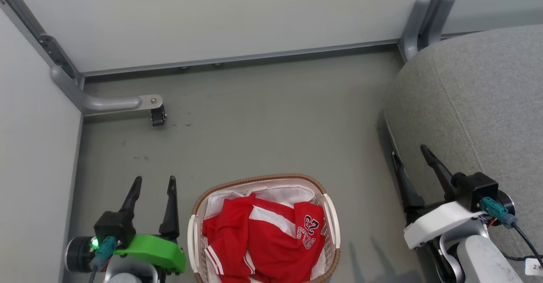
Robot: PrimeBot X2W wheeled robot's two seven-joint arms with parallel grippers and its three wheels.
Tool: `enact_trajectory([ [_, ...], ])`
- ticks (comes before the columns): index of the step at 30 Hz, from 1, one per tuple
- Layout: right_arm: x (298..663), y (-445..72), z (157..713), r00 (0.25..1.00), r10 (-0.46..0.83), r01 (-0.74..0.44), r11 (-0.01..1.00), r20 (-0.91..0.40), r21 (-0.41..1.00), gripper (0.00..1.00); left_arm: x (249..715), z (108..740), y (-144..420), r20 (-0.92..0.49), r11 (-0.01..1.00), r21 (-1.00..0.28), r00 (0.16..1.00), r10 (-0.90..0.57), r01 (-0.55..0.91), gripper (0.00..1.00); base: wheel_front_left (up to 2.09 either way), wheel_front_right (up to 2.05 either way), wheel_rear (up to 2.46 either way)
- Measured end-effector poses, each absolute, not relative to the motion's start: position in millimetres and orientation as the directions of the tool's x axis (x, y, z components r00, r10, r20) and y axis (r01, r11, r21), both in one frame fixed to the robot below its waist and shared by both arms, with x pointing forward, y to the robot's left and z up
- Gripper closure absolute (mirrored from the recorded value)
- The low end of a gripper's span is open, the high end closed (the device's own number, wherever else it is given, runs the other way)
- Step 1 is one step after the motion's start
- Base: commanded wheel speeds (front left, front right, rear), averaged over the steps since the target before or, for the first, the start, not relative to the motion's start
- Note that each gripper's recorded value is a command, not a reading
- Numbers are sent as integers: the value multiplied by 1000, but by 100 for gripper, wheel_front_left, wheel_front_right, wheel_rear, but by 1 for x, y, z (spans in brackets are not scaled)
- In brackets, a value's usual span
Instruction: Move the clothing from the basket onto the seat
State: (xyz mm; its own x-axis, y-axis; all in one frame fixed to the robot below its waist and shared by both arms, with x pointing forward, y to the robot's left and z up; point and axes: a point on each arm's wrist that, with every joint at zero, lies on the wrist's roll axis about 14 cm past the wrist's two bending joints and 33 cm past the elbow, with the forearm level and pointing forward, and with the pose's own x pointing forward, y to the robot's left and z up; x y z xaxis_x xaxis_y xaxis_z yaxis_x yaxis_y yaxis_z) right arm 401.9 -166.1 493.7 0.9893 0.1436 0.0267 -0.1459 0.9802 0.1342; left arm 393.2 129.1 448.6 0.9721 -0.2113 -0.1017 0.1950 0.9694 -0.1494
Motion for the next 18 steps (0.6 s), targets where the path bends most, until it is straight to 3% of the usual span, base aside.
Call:
enact_trajectory([
  [18,449,-168,441,988,138,-135,989,-67,59,0,433,327,21,-366,837,-222,753,-547,500,0,0,0,0],
])
